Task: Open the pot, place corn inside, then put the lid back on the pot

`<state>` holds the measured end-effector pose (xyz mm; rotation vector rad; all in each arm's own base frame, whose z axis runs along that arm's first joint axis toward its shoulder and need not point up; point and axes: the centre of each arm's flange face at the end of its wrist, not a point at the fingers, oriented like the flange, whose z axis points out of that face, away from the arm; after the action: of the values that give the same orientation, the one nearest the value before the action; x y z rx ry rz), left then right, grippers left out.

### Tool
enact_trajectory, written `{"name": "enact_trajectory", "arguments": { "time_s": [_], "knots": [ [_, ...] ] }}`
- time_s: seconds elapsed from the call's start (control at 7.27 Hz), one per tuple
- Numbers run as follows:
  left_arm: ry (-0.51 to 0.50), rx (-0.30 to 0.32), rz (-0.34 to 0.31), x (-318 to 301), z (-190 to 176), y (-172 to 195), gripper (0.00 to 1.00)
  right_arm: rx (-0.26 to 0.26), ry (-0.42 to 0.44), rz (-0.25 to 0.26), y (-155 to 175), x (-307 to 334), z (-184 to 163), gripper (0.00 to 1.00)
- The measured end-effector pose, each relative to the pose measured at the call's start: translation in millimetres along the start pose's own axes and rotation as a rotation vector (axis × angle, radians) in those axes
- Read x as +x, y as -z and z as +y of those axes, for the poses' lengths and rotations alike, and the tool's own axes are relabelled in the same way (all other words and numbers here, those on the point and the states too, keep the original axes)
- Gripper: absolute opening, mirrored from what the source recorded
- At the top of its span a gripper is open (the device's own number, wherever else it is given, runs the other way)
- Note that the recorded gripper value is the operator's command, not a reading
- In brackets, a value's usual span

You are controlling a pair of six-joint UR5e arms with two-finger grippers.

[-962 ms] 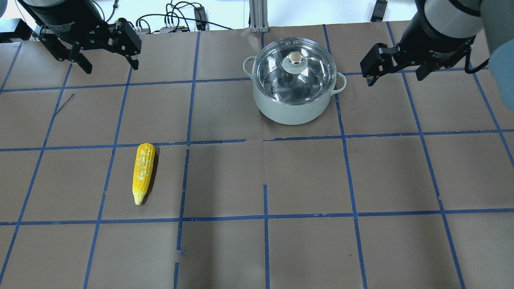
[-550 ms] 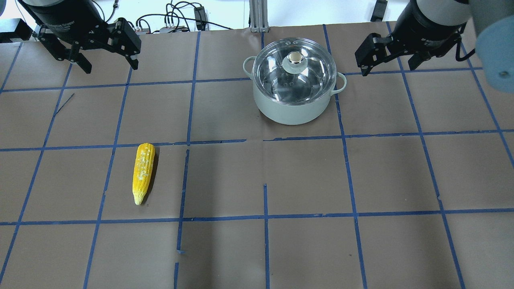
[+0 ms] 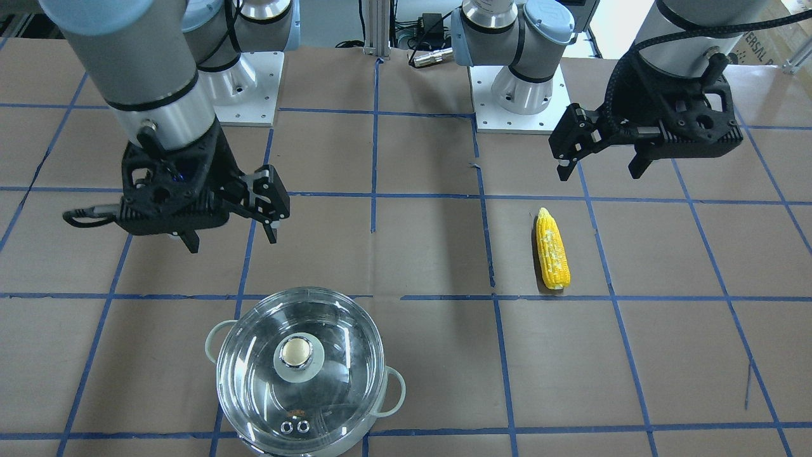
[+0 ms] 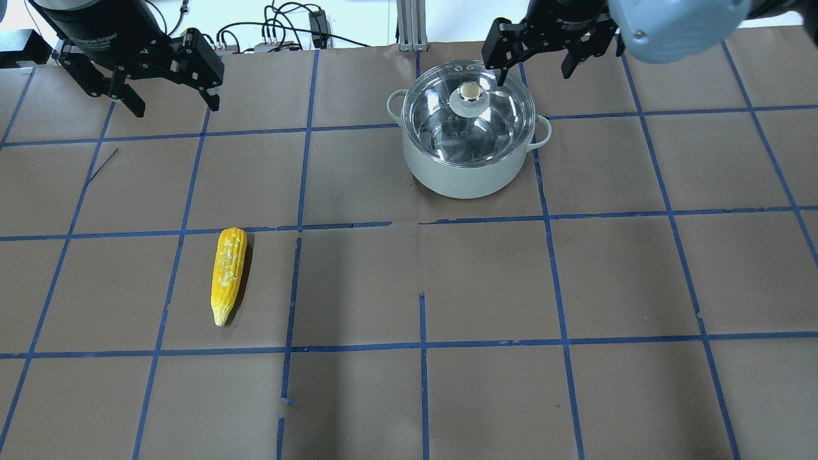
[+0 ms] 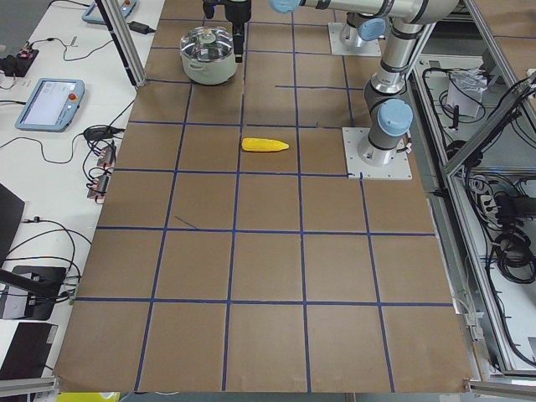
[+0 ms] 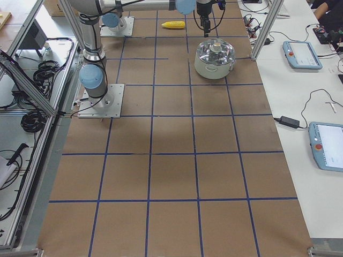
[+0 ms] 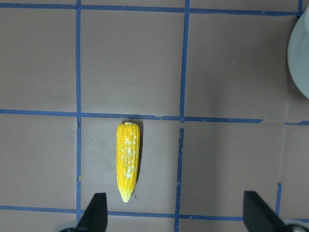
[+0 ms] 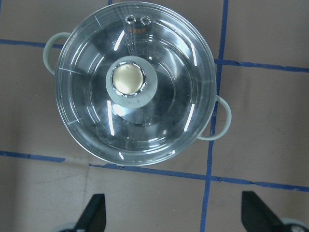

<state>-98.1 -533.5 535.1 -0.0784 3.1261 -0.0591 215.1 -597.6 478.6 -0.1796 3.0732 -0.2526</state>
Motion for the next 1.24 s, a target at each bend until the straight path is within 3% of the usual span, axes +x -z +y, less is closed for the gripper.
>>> {"name": "enact_trajectory", "arguments": {
  "time_s": [0.41, 0.69, 0.96, 1.24],
  "knots": [
    [0.000, -0.002, 0.002, 0, -1, -2, 1.00, -0.008, 0.006, 0.016, -76, -28, -60, 0.99],
    [0.000, -0.001, 0.003, 0, -1, -1, 1.00, -0.035, 0.027, 0.052, -117, -39, -71, 0.98],
    [0.000, 0.000, 0.003, 0, -1, -1, 1.00, -0.053, 0.032, 0.063, -132, -42, -72, 0.94],
    [0.000, 0.001, 0.003, 0, -1, 0, 1.00, -0.058, 0.033, 0.065, -135, -42, -73, 0.83]
  ]
}}
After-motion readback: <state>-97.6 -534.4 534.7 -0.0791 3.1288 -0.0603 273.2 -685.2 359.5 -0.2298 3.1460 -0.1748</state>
